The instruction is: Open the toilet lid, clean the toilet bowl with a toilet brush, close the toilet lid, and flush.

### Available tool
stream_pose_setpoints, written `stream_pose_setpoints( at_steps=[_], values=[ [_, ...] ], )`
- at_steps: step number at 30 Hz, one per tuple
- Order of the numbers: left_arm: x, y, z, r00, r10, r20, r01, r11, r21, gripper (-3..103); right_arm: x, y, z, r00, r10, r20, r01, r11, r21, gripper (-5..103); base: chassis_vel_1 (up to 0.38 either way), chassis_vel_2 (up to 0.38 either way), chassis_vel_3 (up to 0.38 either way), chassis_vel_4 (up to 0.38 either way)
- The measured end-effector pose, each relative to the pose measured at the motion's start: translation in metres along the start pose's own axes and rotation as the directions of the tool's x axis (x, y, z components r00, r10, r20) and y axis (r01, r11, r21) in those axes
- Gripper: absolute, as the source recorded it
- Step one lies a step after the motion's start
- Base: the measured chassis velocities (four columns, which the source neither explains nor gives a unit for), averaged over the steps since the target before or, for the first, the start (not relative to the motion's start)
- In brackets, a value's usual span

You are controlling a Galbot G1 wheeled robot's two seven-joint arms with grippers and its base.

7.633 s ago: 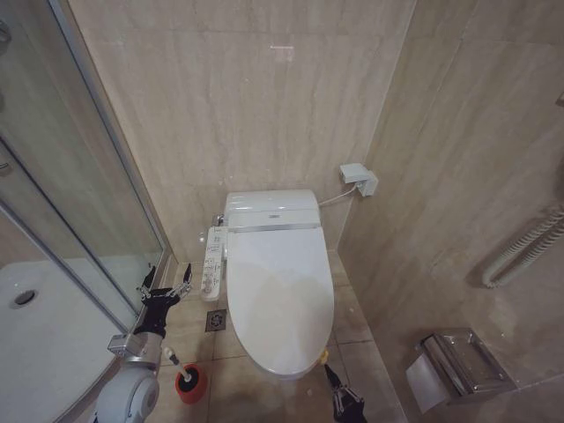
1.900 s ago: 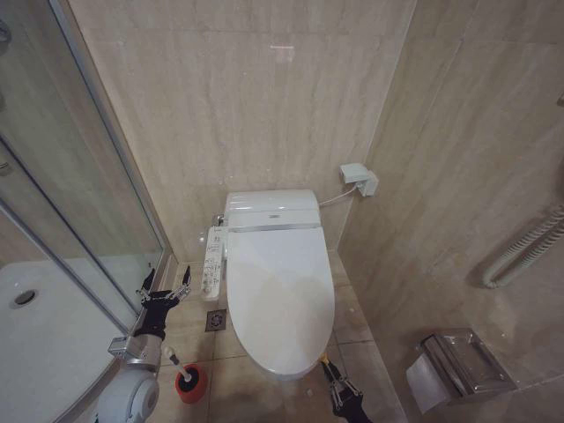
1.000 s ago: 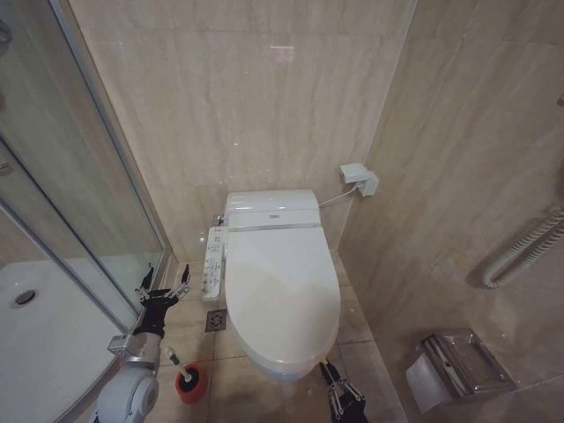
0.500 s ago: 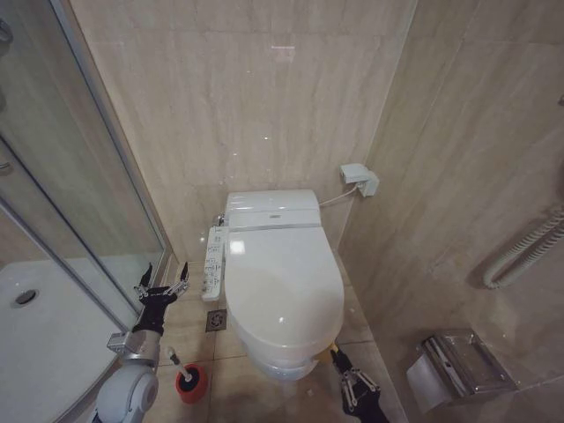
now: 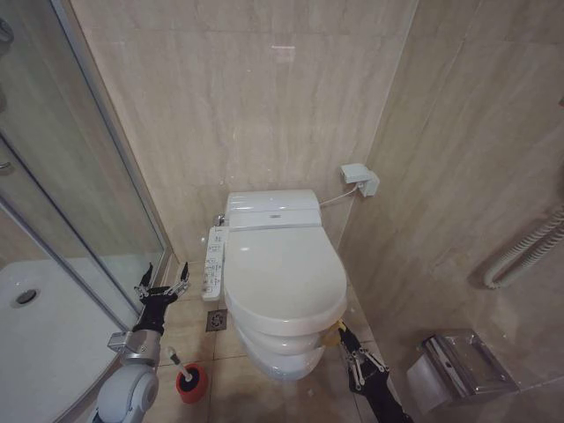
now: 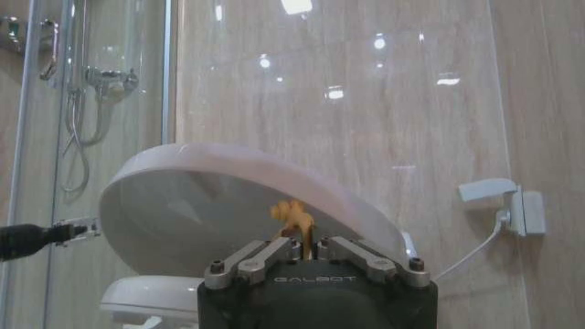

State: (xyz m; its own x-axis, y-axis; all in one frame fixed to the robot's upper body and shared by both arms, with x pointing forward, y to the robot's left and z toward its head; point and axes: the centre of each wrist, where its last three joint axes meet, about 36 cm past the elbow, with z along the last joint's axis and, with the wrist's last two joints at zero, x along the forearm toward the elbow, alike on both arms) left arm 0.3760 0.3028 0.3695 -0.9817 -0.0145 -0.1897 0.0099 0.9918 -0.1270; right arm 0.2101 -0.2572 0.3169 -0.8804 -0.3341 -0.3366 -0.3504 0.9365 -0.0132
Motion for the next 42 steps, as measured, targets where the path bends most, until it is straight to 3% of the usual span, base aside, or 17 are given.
stream_pose_setpoints(
  at_steps=[8, 28, 35, 42],
  values=[
    [0.000, 0.000, 0.000, 1.000, -0.001, 0.000, 0.001, 1.000, -0.001, 100, -0.008, -0.006, -0.020, 0.999, 0.014, 0.038, -0.015, 1.000, 0.018, 6, 0.000, 0.000, 0.000, 0.000],
    [-0.007, 0.001, 0.004, 1.000, -0.008, 0.008, 0.008, 1.000, 0.025, 100, 0.012, -0.002, -0.022, 0.999, 0.053, 0.006, -0.053, 0.998, 0.019, 1, 0.000, 0.000, 0.000, 0.000],
    [-0.010, 0.006, 0.010, 1.000, -0.010, -0.001, 0.010, 1.000, 0.021, 100, -0.013, -0.020, -0.031, 0.998, 0.047, 0.037, -0.049, 0.998, 0.035, 1, 0.000, 0.000, 0.000, 0.000],
    [-0.010, 0.014, 0.018, 1.000, -0.007, -0.030, 0.006, 1.000, -0.017, 100, -0.052, -0.050, -0.048, 0.995, 0.018, 0.101, -0.022, 0.999, 0.039, 1, 0.000, 0.000, 0.000, 0.000]
  ],
)
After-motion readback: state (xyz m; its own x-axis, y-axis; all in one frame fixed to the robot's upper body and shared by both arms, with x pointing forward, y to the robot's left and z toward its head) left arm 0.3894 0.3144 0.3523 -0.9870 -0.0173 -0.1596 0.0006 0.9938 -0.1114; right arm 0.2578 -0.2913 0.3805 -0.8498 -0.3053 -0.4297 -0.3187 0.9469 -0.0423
